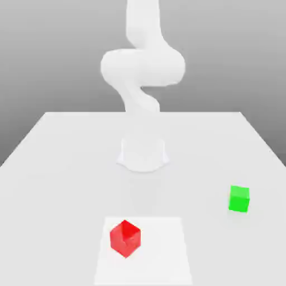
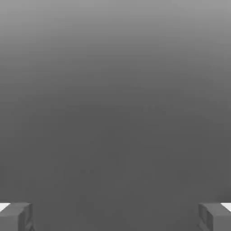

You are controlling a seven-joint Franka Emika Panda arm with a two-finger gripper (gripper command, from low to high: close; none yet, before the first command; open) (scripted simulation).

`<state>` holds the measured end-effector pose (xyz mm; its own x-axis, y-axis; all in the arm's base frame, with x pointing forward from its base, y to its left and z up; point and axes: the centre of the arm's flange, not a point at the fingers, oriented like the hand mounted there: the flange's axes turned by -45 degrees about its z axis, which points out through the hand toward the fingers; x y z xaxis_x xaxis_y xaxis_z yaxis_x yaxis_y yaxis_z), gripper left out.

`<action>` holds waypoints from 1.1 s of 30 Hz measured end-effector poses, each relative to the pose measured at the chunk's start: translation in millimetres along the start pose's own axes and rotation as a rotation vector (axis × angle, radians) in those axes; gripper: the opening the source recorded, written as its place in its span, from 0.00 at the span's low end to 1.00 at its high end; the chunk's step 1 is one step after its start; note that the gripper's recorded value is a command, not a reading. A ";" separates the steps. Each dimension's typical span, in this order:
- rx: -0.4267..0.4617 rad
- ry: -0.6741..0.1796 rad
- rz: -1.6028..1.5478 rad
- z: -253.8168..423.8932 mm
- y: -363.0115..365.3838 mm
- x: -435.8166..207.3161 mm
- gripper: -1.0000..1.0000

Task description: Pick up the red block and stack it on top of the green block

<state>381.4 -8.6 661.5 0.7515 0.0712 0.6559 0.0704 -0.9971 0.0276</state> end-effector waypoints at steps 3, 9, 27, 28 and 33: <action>0.039 -0.105 -0.112 74.9 7.9 -18.2 0.50; 0.121 -0.297 -0.326 200.9 13.4 -82.0 0.50; 0.311 -0.664 -0.761 398.6 18.9 -322.5 0.00; 0.311 -0.664 -0.761 398.6 18.9 -322.5 0.00; 0.313 -0.666 -0.760 401.9 18.6 -326.4 0.00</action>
<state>401.0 -40.1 144.8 0.6403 0.7681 -0.0010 0.7681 -0.6403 -0.0009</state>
